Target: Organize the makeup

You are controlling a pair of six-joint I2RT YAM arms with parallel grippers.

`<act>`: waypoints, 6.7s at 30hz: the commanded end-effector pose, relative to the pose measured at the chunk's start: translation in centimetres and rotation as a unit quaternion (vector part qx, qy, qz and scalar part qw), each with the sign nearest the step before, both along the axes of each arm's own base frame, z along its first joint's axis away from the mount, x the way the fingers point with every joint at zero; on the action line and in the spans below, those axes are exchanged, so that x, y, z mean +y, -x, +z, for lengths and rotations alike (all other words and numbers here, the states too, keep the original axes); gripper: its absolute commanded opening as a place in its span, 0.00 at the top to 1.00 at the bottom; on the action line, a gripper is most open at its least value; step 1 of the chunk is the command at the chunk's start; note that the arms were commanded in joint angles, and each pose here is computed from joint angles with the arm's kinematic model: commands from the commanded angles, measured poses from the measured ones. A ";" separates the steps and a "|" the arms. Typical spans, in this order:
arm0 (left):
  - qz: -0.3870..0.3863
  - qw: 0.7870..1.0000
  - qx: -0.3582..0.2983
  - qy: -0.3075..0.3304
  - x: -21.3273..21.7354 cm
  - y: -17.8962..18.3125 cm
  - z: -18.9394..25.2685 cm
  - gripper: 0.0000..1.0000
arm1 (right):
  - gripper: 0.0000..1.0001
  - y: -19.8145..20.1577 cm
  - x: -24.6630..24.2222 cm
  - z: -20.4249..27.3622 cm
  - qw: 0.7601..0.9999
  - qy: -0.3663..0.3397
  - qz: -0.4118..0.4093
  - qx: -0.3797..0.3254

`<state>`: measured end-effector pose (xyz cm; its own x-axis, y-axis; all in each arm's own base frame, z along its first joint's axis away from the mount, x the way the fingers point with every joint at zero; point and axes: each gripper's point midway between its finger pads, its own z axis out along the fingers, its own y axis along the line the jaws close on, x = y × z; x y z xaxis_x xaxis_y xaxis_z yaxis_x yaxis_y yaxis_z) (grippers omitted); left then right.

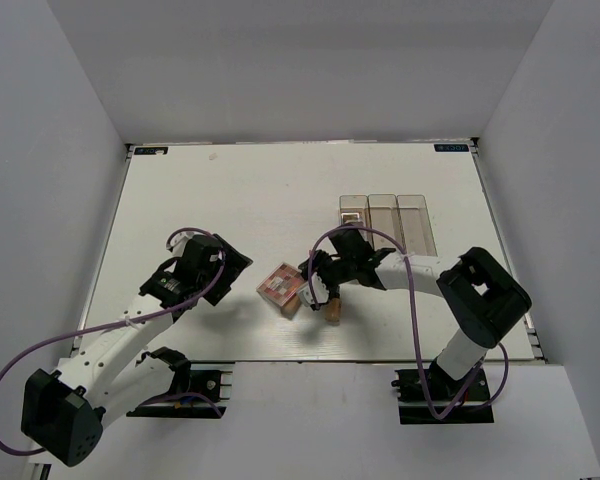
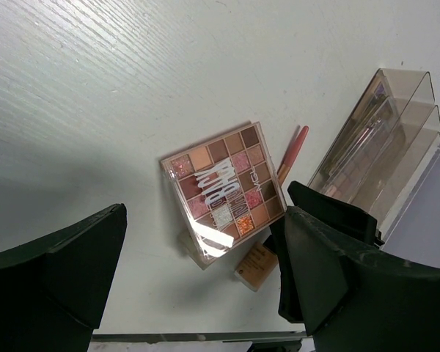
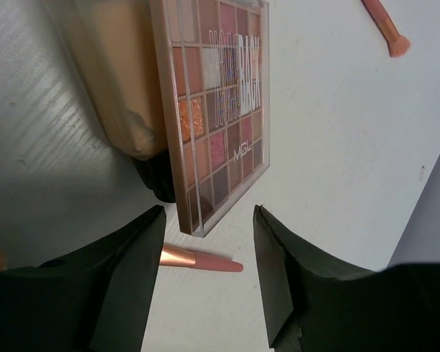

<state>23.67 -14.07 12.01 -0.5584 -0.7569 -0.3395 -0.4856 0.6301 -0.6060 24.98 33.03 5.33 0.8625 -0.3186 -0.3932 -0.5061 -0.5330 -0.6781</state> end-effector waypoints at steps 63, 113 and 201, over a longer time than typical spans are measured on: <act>0.040 0.998 -0.051 -0.021 2.3 -0.3 3.4 0.02 | 1.00 -1.6 1.7 10.5 0.992 -0.099 -0.073 0.040; -0.012 0.995 -0.094 -0.005 0.6 -1.2 4.7 0.02 | 1.00 -10.6 -16.0 14.4 0.642 -0.114 -0.702 0.287; -0.002 0.997 -0.071 -0.004 0.2 -1.7 3.4 0.02 | 0.65 -10.4 -13.0 7.9 0.575 -0.106 -0.773 0.247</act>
